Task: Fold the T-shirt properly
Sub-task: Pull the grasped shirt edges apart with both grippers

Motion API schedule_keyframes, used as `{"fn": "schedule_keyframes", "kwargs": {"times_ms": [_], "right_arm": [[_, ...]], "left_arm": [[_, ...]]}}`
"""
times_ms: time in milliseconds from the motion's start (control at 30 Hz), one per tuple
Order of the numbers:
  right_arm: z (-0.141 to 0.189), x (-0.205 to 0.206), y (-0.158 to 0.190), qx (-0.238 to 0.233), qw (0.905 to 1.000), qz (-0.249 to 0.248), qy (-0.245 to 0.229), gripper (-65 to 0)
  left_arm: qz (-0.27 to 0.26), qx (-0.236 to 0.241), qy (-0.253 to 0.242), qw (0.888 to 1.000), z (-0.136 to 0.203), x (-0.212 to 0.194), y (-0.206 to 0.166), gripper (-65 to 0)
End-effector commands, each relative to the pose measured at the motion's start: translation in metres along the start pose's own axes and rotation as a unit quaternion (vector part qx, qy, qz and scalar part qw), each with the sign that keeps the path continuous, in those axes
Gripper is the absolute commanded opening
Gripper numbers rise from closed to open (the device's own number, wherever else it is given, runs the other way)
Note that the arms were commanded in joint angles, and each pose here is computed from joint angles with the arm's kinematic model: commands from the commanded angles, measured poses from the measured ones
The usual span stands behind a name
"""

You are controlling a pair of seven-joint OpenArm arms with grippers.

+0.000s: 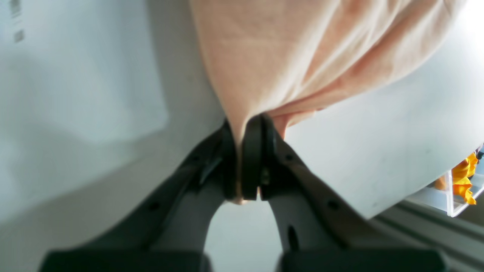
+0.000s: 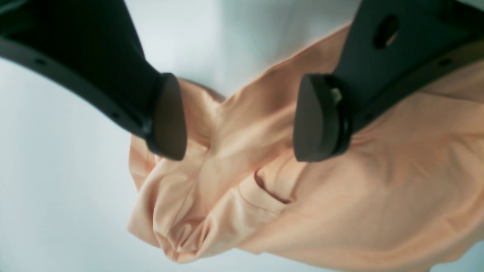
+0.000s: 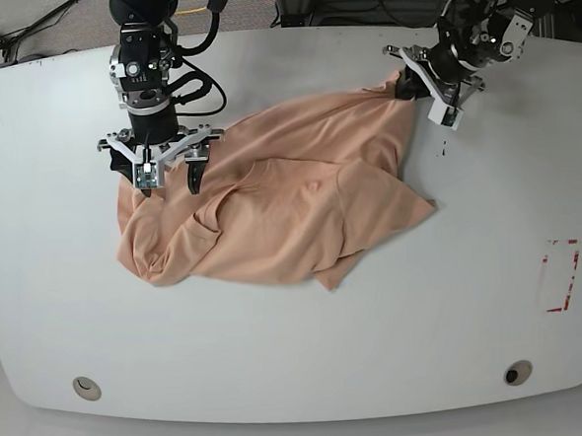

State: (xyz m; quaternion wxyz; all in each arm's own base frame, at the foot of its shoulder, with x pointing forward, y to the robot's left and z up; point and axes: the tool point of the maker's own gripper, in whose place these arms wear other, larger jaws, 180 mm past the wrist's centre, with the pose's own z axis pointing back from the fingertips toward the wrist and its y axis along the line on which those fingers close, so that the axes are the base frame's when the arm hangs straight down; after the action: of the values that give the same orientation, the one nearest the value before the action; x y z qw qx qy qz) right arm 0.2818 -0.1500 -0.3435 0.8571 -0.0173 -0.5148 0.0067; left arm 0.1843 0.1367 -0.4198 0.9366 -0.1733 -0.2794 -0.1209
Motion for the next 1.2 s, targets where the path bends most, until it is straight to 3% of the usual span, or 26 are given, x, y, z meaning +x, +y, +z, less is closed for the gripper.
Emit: {"fn": "schedule_keyframes", "kwargs": {"times_ms": [0, 267, 500, 700, 967, 1167], "right_arm": [[-0.009, 0.02, 0.0, 0.006, 0.9997, 0.003, -0.025, -22.7], [-0.036, 0.031, -0.009, 0.024, 0.9994, 0.018, -0.019, -22.7], [-0.056, 0.033, -0.008, 0.043, 0.9985, 0.034, 0.003, -22.7], [-0.068, 0.034, 0.001, 0.08, 0.995, 0.059, 0.007, -22.7], [-0.085, 0.029, 0.009, 0.12, 0.9875, 0.092, 0.044, -22.7], [-0.096, 0.019, -0.002, 0.121, 0.9854, 0.098, 0.069, -22.7]], "left_arm": [[-0.007, 0.03, 0.006, 1.0, 0.009, 0.002, 0.022, -65.0], [0.012, 0.079, -0.006, 0.997, 0.028, 0.003, 0.057, -65.0], [0.002, 0.075, -0.012, 0.997, 0.037, 0.004, 0.074, -65.0], [0.016, 0.101, 0.01, 0.995, 0.044, -0.008, 0.101, -65.0], [0.008, 0.097, 0.009, 0.995, 0.049, -0.007, 0.11, -65.0], [0.008, 0.097, 0.009, 0.995, 0.049, -0.007, 0.111, -65.0]]}}
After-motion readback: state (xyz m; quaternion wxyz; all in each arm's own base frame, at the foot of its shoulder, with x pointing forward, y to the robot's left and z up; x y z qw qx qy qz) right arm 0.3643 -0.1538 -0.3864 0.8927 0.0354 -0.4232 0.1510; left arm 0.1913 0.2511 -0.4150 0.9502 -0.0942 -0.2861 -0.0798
